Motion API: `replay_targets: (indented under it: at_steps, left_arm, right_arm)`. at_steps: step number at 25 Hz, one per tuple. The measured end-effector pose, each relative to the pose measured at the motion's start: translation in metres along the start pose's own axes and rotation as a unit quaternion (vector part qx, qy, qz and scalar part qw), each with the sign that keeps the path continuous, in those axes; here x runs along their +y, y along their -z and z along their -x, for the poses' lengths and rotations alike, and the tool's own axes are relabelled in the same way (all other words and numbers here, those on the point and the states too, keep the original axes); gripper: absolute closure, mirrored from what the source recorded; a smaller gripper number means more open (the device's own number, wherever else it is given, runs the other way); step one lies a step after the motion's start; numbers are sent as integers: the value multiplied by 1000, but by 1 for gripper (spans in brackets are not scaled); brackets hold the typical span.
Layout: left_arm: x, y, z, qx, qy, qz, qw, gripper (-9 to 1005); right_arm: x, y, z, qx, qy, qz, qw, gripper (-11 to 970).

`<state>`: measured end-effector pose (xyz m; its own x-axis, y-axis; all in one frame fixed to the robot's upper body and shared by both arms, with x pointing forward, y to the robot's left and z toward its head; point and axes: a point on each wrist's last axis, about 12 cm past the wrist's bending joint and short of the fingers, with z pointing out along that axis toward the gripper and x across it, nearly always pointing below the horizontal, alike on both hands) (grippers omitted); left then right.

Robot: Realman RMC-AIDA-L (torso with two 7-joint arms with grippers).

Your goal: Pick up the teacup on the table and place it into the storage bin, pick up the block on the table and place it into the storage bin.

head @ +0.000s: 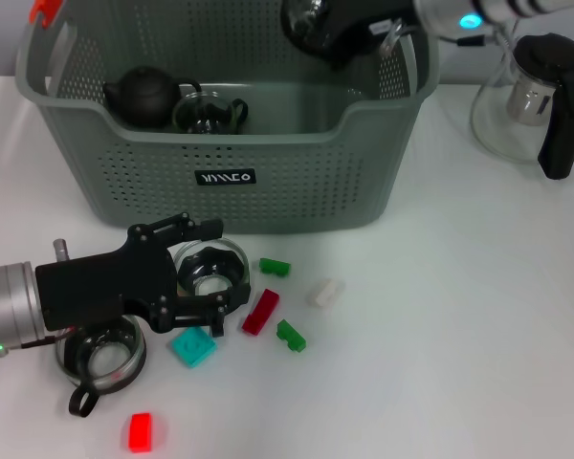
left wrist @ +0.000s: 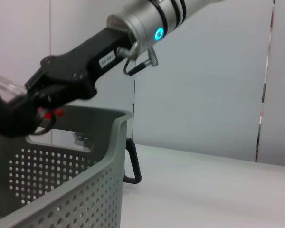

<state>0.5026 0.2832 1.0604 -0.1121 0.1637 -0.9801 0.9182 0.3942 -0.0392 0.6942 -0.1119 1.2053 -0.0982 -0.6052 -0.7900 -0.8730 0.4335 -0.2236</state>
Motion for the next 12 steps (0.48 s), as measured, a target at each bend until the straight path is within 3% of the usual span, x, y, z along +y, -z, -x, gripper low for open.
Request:
replay_targets:
  at_steps: [12]
  left_arm:
    - [1,0,0,2,-1,3,1000,128]
  right_arm:
    - [14,-21,-7,49,43,-19,998,894]
